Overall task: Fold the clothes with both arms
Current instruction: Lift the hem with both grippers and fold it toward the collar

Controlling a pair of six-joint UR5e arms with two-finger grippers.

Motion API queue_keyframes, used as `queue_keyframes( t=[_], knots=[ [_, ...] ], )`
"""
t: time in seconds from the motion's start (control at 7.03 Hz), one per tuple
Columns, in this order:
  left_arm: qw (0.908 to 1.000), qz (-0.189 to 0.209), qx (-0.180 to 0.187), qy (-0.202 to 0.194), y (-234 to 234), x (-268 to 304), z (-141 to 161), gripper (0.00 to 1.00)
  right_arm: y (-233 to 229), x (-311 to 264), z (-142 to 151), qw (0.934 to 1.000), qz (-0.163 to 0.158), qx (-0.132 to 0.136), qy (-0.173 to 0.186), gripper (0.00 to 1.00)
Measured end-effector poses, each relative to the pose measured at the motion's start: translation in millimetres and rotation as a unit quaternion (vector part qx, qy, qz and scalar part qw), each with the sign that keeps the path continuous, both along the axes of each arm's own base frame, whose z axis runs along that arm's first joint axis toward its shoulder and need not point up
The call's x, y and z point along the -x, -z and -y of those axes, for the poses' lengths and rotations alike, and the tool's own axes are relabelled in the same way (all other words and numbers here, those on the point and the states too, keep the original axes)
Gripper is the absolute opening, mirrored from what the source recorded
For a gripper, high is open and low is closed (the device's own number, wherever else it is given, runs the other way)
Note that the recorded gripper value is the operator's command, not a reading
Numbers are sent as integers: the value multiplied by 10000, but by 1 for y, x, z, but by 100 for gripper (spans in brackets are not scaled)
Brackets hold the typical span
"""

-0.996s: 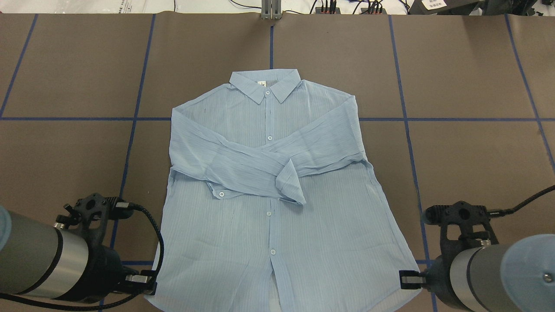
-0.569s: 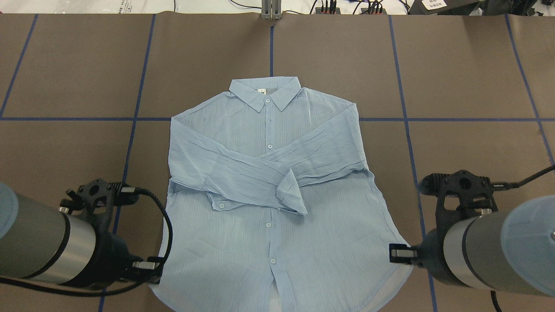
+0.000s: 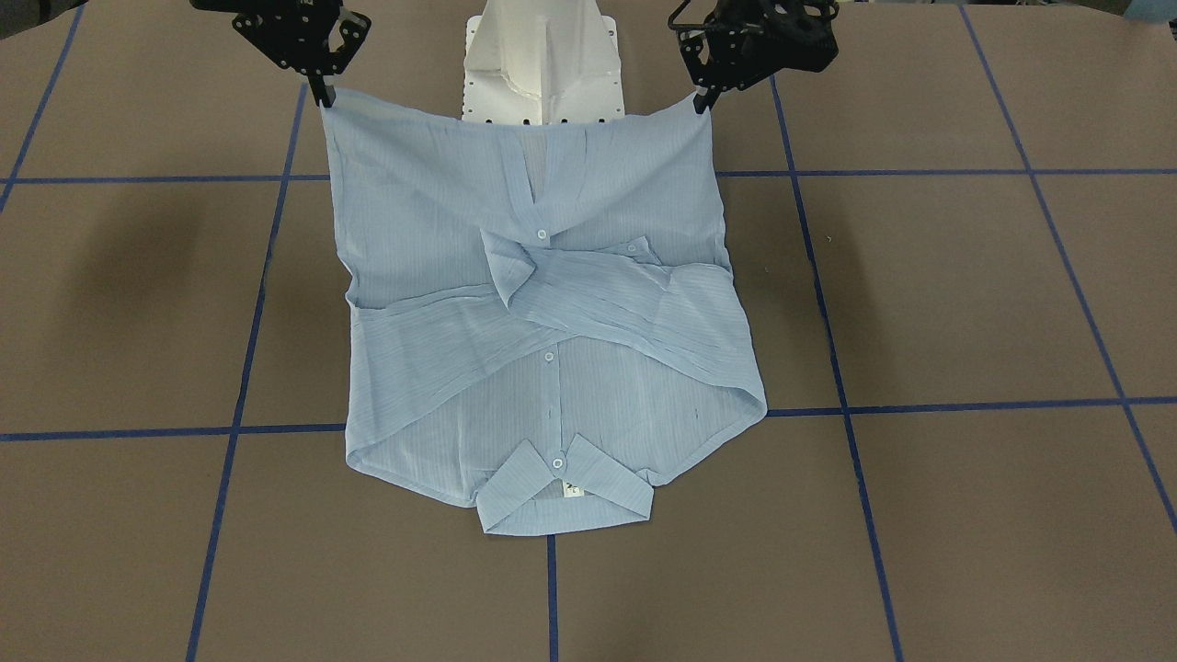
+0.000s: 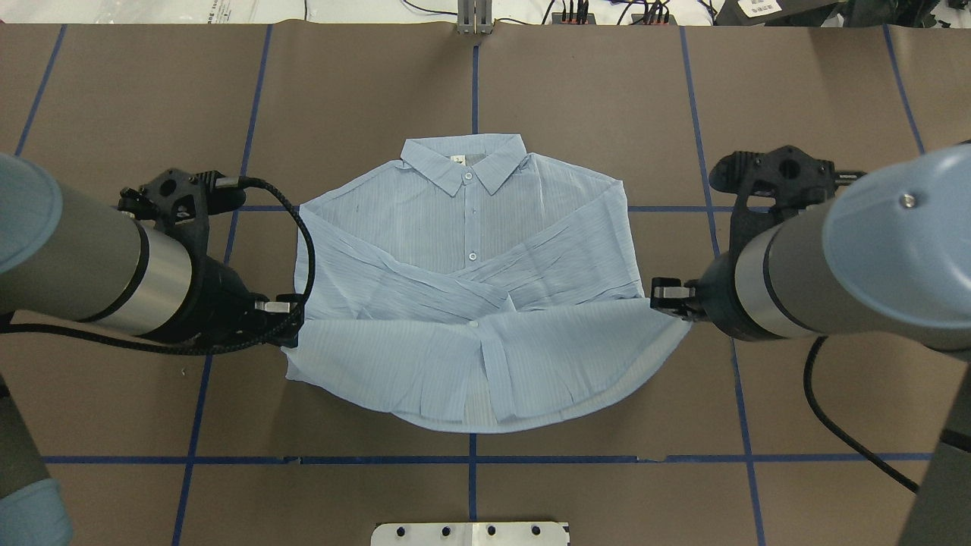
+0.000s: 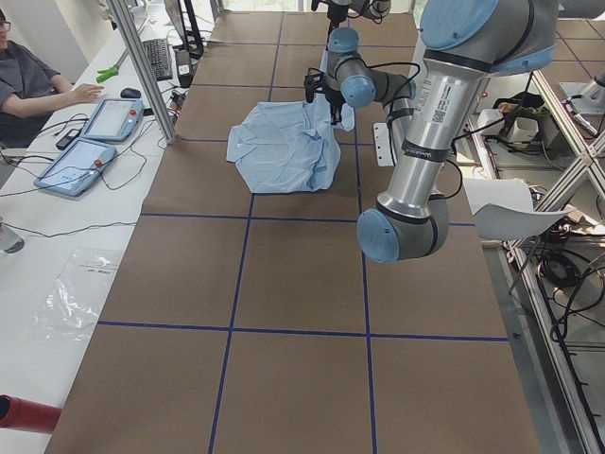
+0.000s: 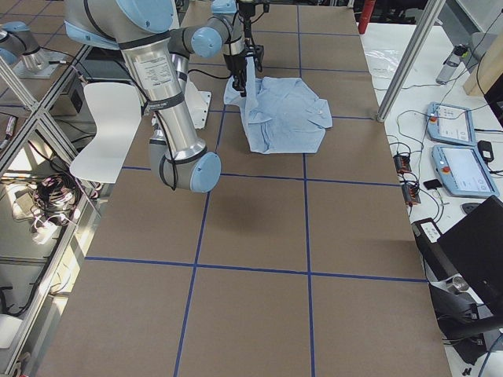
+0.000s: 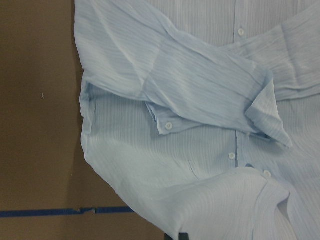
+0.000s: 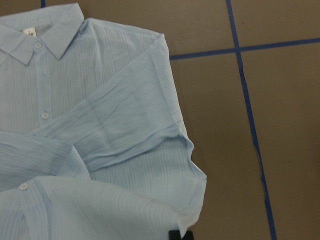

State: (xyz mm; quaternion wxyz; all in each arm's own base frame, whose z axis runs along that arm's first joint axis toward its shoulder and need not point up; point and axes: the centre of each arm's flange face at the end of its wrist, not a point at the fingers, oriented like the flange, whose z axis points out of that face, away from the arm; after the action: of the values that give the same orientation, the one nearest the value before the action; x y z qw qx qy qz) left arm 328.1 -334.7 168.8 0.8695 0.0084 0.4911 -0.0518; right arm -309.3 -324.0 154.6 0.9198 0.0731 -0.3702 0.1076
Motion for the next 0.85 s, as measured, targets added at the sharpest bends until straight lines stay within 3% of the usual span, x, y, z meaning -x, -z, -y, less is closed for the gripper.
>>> queue_keyframes(
  t=[0.43, 0.85],
  knots=[
    [9971, 376, -171, 643, -5, -18, 63, 0, -12, 32, 80, 9984, 206, -177, -497, 0],
    [9930, 618, -432, 904, -50, -62, 123, 0, -53, 68, 152, 9964, 247, -312, -746, 0]
  ],
)
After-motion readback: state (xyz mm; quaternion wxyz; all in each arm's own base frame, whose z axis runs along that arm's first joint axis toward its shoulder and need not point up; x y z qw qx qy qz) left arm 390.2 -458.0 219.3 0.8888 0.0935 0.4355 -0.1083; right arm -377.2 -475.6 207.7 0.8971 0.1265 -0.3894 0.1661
